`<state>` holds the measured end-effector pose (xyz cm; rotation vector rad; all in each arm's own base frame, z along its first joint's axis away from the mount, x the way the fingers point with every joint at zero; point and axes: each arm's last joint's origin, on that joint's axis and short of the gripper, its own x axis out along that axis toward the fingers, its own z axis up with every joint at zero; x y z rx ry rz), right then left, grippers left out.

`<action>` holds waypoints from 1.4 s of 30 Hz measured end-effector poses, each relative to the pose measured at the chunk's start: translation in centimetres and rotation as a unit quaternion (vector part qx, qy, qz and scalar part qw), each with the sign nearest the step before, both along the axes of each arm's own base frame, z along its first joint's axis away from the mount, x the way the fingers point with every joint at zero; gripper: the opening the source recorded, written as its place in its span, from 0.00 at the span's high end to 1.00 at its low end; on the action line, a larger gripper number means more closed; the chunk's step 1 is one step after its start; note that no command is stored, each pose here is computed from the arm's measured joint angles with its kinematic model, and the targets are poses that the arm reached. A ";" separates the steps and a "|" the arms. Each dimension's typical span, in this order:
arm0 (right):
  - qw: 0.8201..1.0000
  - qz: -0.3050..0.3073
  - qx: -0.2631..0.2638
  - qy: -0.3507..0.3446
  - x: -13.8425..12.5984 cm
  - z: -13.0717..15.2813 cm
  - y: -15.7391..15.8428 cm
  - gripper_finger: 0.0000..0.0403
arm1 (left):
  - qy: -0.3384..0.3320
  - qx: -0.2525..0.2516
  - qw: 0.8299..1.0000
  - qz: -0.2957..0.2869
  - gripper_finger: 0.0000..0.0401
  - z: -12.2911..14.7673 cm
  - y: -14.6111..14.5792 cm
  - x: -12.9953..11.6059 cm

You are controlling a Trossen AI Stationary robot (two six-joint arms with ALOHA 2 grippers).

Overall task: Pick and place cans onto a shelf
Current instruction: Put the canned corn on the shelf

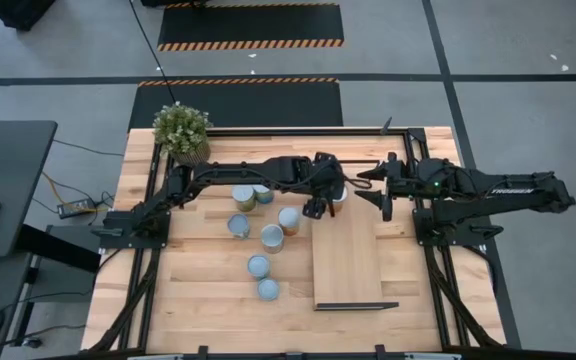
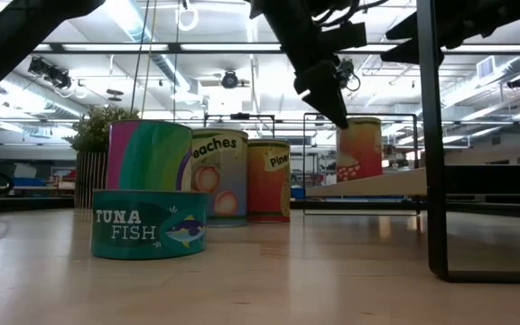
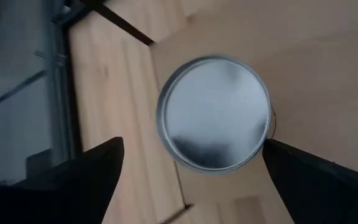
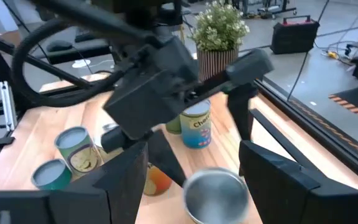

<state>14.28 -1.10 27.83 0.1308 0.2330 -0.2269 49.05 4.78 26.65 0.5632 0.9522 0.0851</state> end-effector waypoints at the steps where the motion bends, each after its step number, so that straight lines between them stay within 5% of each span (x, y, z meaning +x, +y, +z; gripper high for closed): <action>1: 1.000 0.002 -0.004 -0.001 0.0 0.0 0.0 0.35 | -0.005 0.002 1.000 0.002 0.03 0.1 0.0 0.1; 6: 1.000 0.008 -0.015 -0.001 0.0 0.1 0.1 0.35 | 0.029 -0.013 0.999 0.012 0.03 0.1 -0.9 -0.8; 12: 0.999 0.015 -0.036 0.026 1.1 -0.6 0.1 0.35 | 0.022 -0.052 0.998 0.037 0.03 5.0 -3.1 -4.3; 18: 0.993 -0.029 -0.069 0.093 3.8 -1.9 0.0 0.35 | 0.021 -0.102 0.993 0.059 0.03 6.9 -4.5 -6.1; 29: 0.976 -0.028 -0.122 0.181 8.2 -2.3 0.0 0.35 | 0.098 -0.088 0.987 0.093 0.03 1.7 -6.3 -8.0; 42: 0.944 -0.099 -0.147 0.278 13.5 -2.3 -0.4 0.35 | -0.033 -0.103 0.988 0.110 0.03 3.3 -7.3 -15.5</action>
